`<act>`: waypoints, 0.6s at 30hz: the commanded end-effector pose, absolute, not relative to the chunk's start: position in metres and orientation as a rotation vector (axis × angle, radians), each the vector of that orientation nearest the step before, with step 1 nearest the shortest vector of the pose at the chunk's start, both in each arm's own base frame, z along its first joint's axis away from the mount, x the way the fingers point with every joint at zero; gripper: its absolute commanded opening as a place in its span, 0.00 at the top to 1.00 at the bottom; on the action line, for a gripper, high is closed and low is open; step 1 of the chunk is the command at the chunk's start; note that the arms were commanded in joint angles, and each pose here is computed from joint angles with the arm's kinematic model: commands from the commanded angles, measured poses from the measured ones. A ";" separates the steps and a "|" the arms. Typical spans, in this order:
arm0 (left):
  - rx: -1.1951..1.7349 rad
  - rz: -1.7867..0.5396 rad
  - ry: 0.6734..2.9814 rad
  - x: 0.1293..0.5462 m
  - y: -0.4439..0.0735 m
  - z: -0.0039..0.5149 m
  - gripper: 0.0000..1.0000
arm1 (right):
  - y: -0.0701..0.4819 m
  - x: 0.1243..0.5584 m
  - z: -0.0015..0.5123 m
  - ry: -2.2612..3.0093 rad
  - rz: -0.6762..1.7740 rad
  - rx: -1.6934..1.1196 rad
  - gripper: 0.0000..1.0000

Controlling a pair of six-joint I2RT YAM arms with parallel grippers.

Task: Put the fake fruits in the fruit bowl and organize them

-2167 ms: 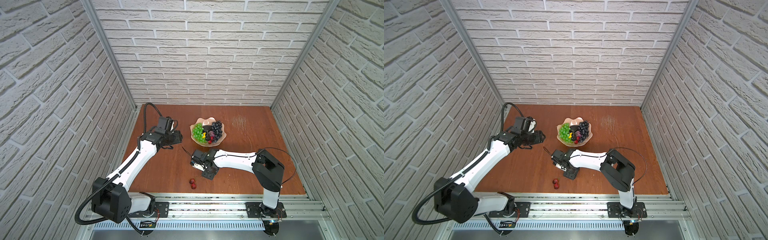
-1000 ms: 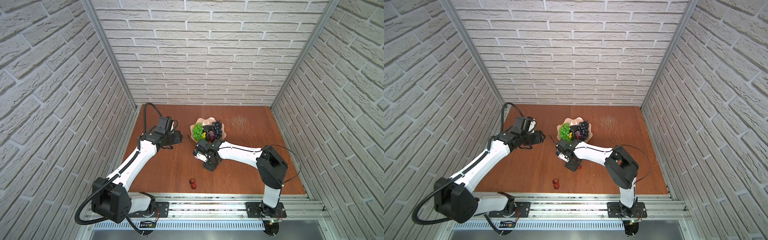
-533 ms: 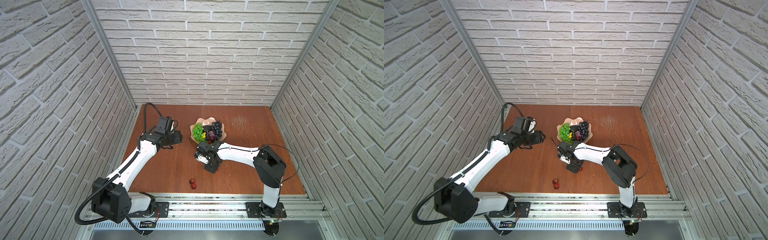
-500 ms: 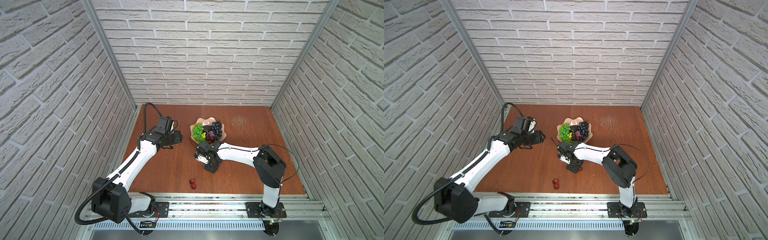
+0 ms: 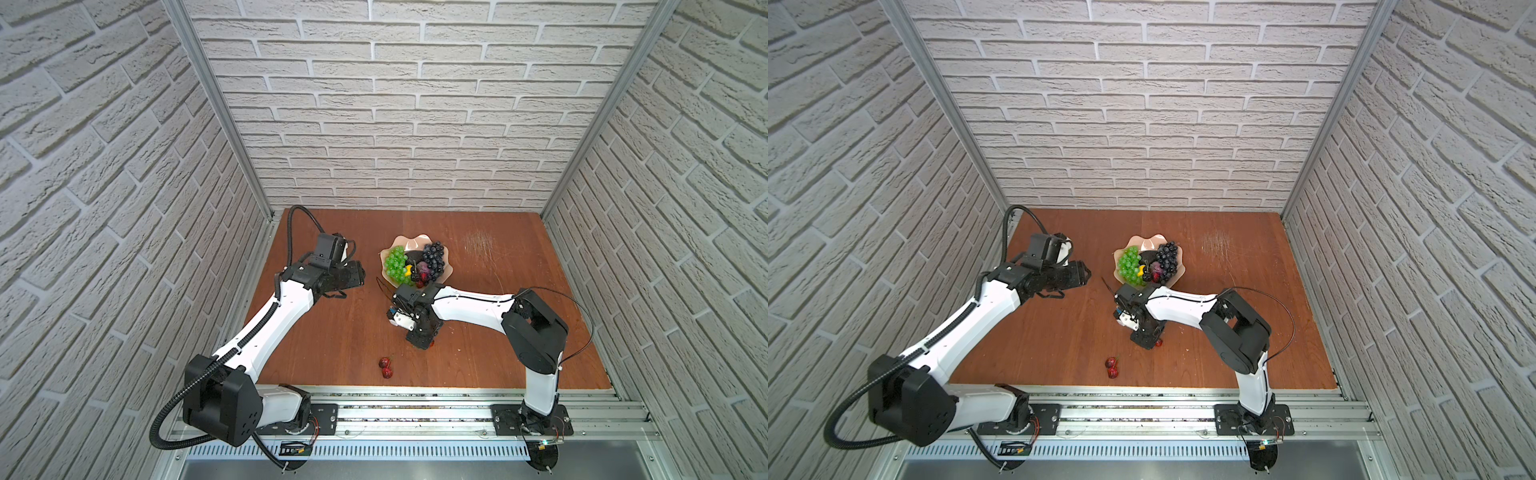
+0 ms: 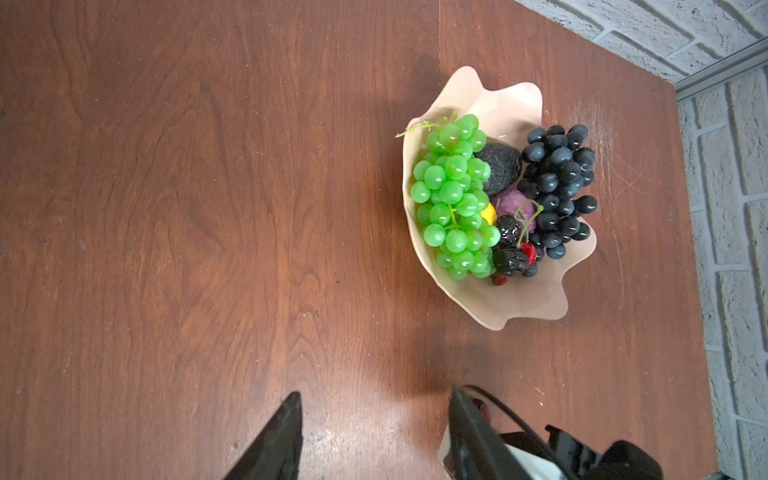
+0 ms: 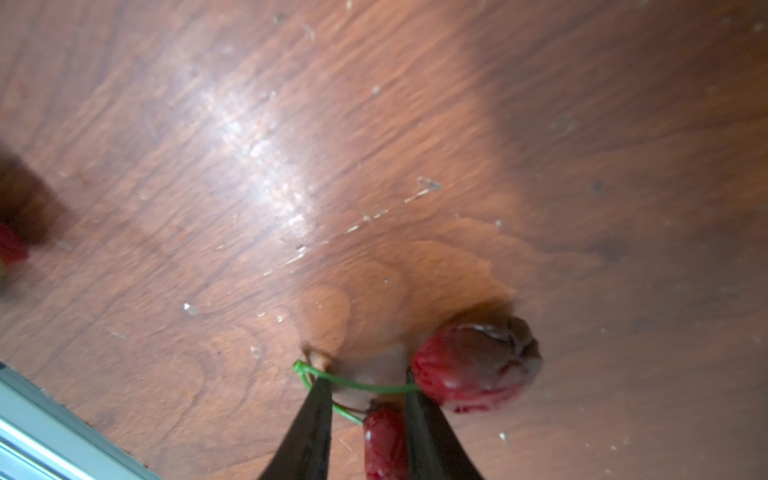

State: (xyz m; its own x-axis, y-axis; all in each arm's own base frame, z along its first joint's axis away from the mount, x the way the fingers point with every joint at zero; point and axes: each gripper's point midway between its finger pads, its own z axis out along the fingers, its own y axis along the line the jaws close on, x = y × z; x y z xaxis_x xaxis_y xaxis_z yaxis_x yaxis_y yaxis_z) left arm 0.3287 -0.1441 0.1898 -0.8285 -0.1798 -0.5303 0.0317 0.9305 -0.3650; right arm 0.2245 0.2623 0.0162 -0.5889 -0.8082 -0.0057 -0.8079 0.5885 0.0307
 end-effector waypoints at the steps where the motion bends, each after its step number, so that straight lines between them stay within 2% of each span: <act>1: -0.117 -0.483 2.491 0.331 -0.142 0.195 0.43 | 0.262 0.213 -0.001 -2.753 -0.078 1.379 0.75; 5: -0.116 -0.478 2.488 0.332 -0.141 0.196 0.43 | 0.265 0.213 0.004 -2.769 -0.113 1.371 0.85; 11: -0.117 -0.478 2.492 0.332 -0.141 0.195 0.43 | 0.274 0.211 0.019 -2.793 -0.225 1.347 0.94; 15: -0.116 -0.475 2.491 0.331 -0.140 0.196 0.43 | 0.276 0.210 0.030 -2.802 -0.285 1.318 0.93; 18: -0.117 -0.471 2.492 0.331 -0.140 0.195 0.43 | 0.277 0.208 0.038 -2.808 -0.304 1.309 0.79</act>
